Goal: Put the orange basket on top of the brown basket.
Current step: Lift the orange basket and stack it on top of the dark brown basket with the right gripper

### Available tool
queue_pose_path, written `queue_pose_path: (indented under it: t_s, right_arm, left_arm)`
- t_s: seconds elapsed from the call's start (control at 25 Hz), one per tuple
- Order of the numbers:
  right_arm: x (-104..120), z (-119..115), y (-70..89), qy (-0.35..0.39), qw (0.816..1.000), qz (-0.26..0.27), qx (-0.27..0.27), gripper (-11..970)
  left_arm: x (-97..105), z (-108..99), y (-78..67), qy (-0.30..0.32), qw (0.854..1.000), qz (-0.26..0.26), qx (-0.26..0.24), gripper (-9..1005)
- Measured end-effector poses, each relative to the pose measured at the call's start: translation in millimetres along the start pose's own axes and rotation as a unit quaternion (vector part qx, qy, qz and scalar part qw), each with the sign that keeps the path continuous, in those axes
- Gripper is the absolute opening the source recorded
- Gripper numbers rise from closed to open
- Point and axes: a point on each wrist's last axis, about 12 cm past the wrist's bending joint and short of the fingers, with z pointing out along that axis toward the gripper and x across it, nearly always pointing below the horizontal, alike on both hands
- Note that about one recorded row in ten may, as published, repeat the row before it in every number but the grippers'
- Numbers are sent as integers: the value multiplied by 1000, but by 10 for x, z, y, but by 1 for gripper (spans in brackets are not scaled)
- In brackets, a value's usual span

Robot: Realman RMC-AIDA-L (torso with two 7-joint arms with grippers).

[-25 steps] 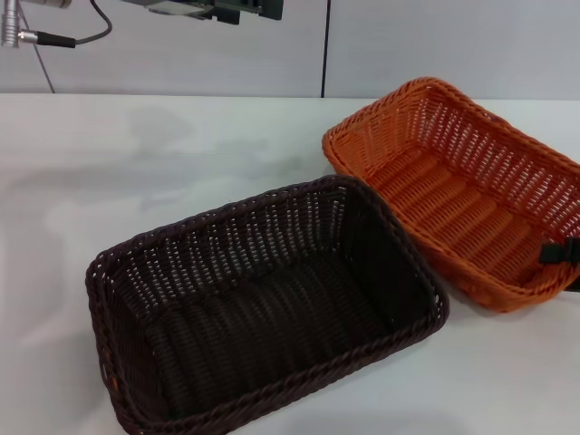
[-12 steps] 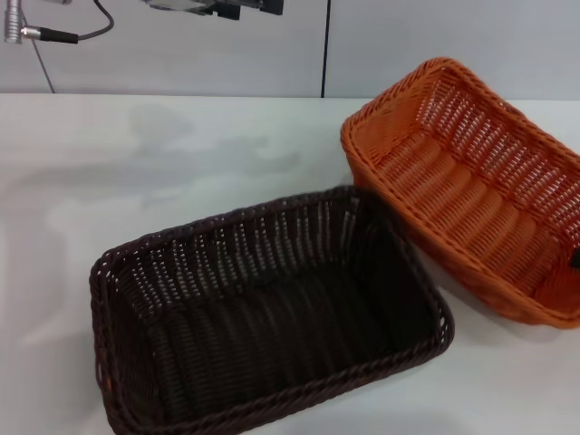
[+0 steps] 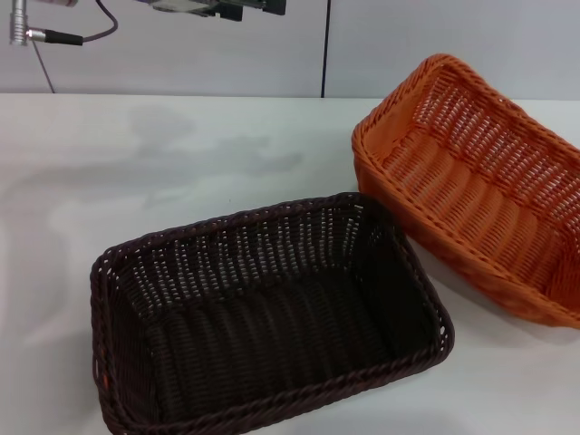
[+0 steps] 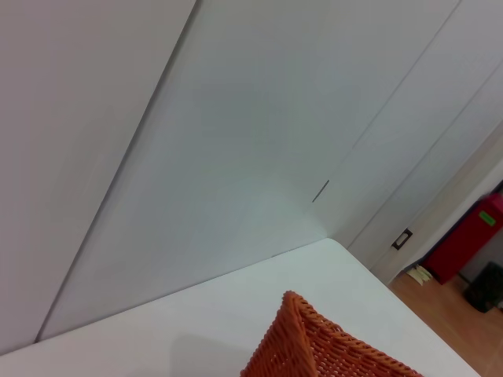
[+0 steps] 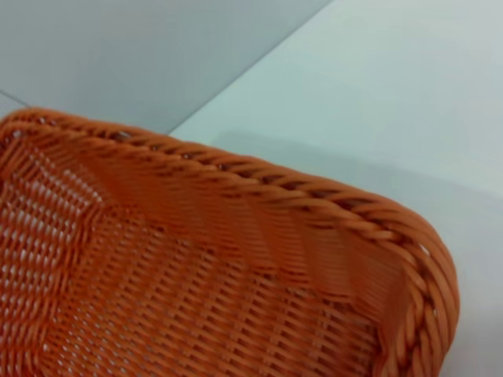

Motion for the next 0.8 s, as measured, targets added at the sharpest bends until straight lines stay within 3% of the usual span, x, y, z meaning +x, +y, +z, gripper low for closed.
queue_pose_path:
  t_s: [0.4, 0.8]
  right_arm:
    - [-24, -87, -103, -34, 999, 14, 17, 393]
    - [-102, -290, -243, -124, 992, 28, 20, 310]
  left_arm:
    - [4, 49, -6, -2, 1000, -4, 2, 840]
    - [-2, 127, -36, -13, 1000, 5, 1, 840]
